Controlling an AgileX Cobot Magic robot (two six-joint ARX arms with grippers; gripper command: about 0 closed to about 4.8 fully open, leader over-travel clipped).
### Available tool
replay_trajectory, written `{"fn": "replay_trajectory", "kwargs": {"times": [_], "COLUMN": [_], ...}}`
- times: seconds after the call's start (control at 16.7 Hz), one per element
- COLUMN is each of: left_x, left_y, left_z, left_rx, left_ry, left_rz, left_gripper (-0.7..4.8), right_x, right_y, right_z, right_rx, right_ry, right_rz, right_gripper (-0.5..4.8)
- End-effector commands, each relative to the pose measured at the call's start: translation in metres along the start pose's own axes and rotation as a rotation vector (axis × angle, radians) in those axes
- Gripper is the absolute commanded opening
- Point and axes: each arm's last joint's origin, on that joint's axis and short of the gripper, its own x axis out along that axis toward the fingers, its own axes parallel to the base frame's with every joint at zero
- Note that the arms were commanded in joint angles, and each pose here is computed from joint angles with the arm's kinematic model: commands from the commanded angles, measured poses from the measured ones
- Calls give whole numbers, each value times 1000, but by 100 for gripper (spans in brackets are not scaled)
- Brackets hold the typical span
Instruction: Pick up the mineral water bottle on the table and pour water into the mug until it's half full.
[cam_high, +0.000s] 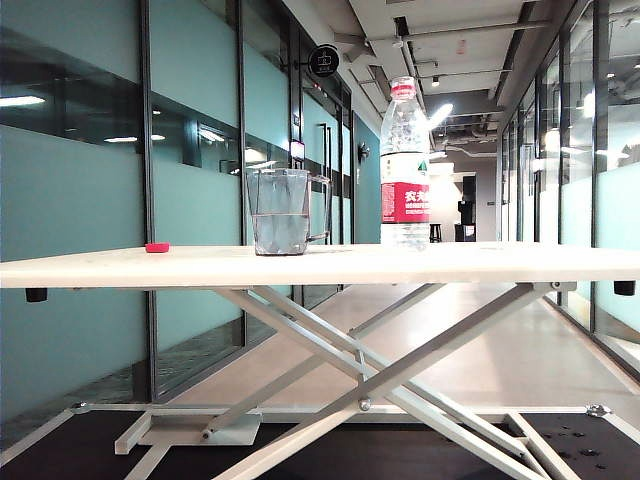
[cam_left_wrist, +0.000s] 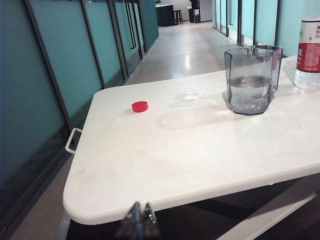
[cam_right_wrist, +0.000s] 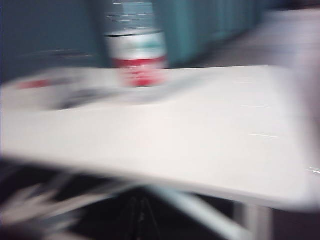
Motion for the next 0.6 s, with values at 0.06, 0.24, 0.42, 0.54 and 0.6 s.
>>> {"fn": "replay_trajectory", "kwargs": {"times": [0.06, 0.24, 0.42, 0.54, 0.6], "left_x": [0, 0, 0, 0, 0], "left_y": [0, 0, -1, -1, -1], "left_z": [2, 2, 2, 2, 2], "left_rx": [-3, -3, -3, -3, -3], "left_ry": [-14, -14, -18, -18, -17], "left_rz": [-3, -3, -28, -29, -30], "left_gripper": [-5, -5, -5, -5, -5], "right_x": [1, 1, -1, -4, -4], "right_y": [7, 9, 9, 9, 10], "right_z": [1, 3, 14, 31, 36], "right_rx": [68, 53, 125, 175, 154], "right_ry": [0, -21, -63, -111, -116], "right_rz": [176, 192, 143, 77, 77], "right_gripper": [-8, 33, 66, -9, -9]}}
